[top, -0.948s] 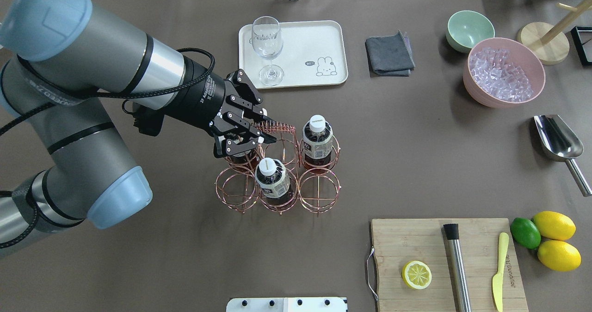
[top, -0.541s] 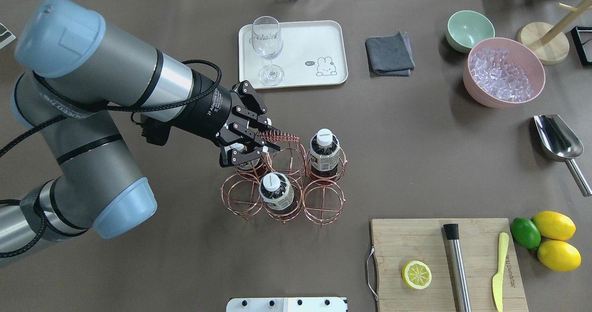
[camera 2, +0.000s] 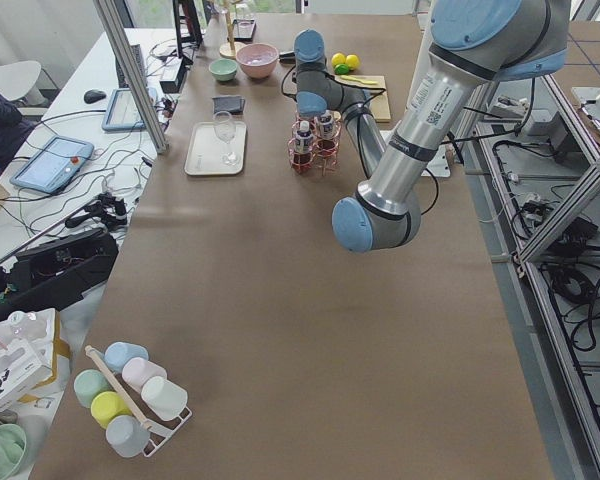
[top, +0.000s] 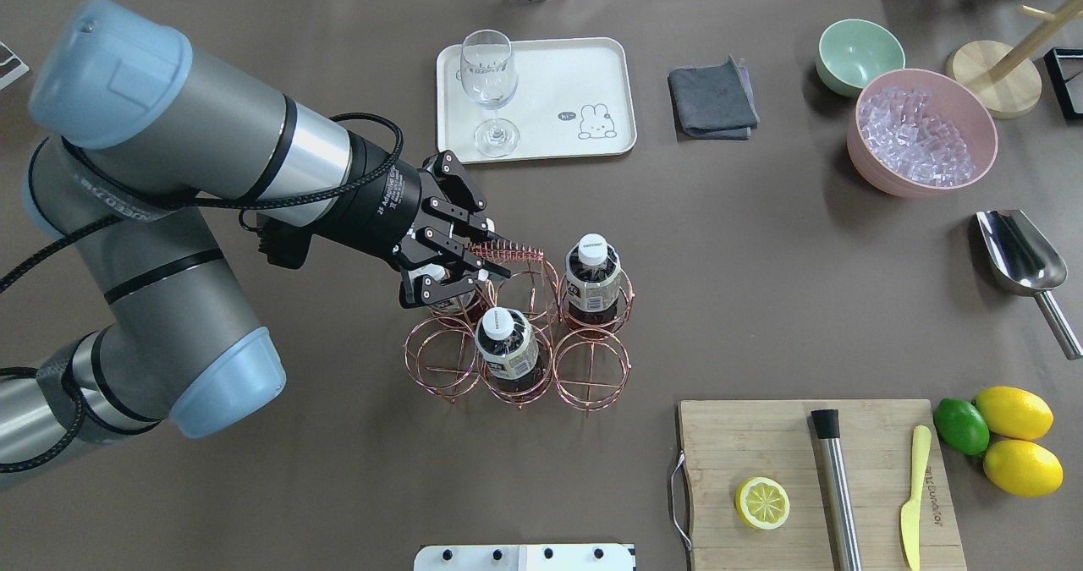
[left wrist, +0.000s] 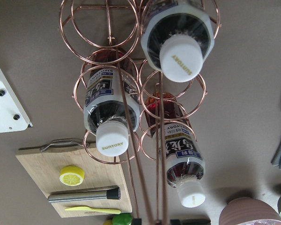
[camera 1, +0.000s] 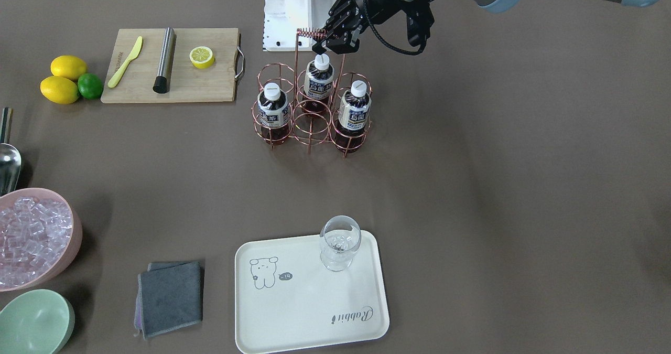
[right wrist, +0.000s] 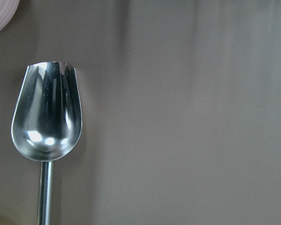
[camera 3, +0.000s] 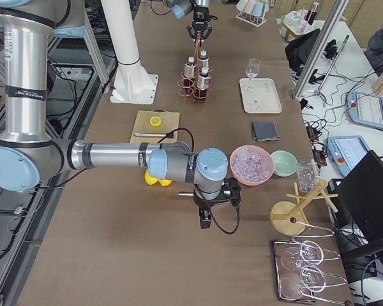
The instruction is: Take tea from basket to plate
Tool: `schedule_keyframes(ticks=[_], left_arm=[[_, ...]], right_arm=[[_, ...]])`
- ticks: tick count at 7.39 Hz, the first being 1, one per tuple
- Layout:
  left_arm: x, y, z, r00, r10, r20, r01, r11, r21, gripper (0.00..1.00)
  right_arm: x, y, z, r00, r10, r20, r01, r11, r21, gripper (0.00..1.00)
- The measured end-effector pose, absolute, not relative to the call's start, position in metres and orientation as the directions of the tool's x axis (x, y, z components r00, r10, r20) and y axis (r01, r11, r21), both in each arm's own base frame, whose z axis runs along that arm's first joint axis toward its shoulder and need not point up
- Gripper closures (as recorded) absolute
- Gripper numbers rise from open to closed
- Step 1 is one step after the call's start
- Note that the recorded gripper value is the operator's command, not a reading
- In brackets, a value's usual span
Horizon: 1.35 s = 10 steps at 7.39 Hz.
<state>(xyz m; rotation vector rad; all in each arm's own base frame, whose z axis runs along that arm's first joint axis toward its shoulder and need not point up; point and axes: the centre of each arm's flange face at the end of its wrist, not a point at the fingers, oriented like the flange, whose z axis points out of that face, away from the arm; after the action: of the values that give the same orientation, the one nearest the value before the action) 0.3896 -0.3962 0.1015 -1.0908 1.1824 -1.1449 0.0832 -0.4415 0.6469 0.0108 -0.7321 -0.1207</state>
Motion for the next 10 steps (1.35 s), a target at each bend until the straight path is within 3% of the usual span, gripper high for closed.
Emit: schedule_keyframes(ticks=[4, 10], left_arm=[[0.388, -0.398, 0.103, 0.024, -0.994, -0.106, 0.071, 0.108, -0.992, 1.0], [0.385, -0.4, 0.103, 0.016, -0.997, -0.078, 0.071, 0.079, -0.994, 1.0]], right_arm=[[0.079, -0.457, 0.628, 0.757, -0.101, 0.645, 0.083, 0.995, 0.058, 0.01], [-0.048, -0.534, 0.508, 0.723, -0.012, 0.691, 0.003, 1.0, 0.014, 0.0]])
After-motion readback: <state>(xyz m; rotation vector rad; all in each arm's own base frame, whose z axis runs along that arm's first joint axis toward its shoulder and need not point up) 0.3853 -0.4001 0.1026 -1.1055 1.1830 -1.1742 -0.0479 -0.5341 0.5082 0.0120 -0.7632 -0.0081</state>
